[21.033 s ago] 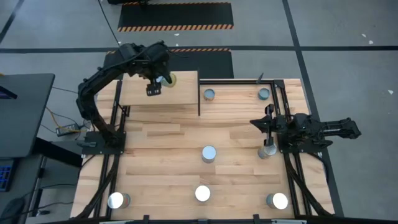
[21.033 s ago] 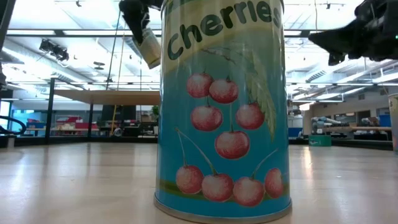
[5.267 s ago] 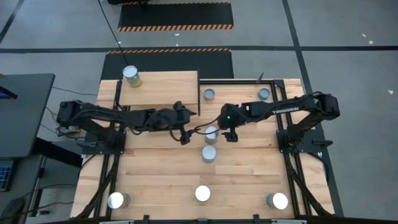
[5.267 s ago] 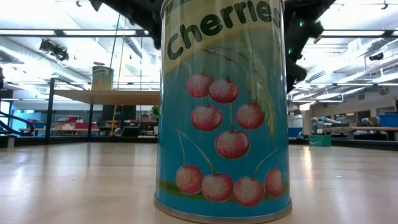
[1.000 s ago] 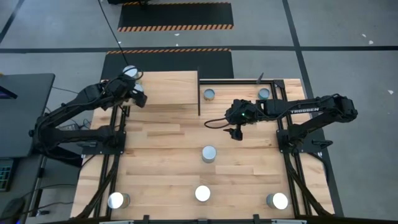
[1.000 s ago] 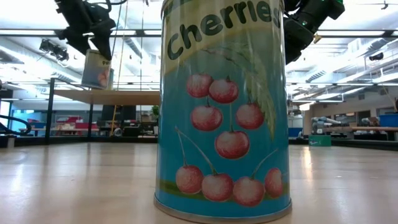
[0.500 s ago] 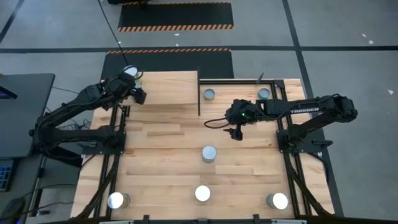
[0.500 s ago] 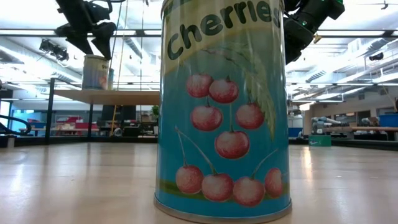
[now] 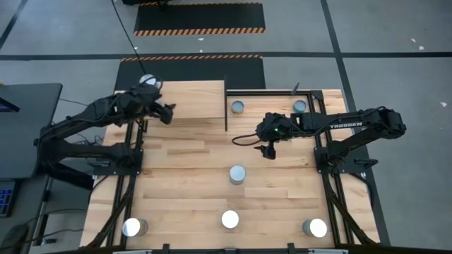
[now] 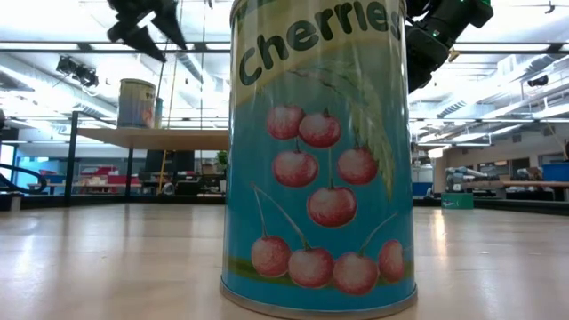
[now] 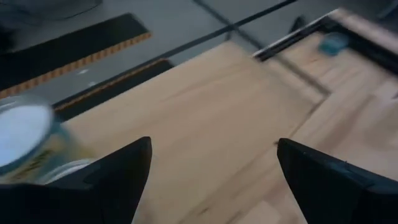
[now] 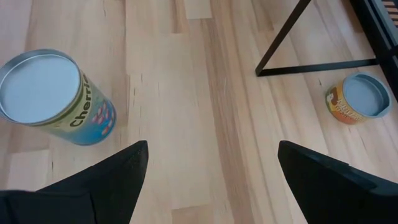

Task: Pick and place cans onto a shelf
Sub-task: Put the canned peas can on the shelf

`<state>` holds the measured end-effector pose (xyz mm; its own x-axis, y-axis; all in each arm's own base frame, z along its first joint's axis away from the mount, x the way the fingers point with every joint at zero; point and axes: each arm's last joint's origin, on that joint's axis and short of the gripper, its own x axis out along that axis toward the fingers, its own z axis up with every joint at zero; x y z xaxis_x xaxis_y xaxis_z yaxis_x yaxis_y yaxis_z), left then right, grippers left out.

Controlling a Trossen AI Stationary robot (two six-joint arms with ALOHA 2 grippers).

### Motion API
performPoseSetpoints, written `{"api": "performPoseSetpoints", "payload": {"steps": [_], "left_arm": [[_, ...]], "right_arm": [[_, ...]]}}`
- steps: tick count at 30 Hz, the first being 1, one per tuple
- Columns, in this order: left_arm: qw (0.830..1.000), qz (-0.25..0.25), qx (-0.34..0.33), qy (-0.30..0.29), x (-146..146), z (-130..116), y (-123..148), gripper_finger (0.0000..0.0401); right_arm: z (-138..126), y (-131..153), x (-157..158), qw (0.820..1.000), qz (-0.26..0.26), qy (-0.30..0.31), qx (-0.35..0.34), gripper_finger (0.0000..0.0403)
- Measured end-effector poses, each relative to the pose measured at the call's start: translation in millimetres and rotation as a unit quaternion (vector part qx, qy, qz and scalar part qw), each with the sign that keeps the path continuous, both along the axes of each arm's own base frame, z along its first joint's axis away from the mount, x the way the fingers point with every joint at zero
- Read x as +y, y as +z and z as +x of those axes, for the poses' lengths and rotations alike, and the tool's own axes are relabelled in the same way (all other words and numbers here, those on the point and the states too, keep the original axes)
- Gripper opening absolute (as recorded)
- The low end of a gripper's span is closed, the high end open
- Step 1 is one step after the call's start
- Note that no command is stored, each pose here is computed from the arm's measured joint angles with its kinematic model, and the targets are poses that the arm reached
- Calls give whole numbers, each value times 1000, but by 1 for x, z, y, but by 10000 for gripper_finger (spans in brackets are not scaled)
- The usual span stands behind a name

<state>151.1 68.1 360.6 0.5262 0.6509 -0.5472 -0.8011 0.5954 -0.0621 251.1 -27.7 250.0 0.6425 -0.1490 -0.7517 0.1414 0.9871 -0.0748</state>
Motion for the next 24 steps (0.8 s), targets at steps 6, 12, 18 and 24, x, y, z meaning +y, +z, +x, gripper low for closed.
{"api": "performPoseSetpoints", "payload": {"steps": [6,12,18,24], "left_arm": [[999,-23,14,-23,-7,26,-11,355],[994,-5,93,49,-1,55,-38,355],[984,-20,152,90,2,62,-58,354],[974,-47,190,114,-5,48,-62,354]], "right_arm": [[0,0,0,1000,0,0,0,368],[0,0,0,1000,6,-7,-1,368],[0,0,1,1000,8,-4,1,368],[-1,0,1,1000,9,-3,3,368]]}}
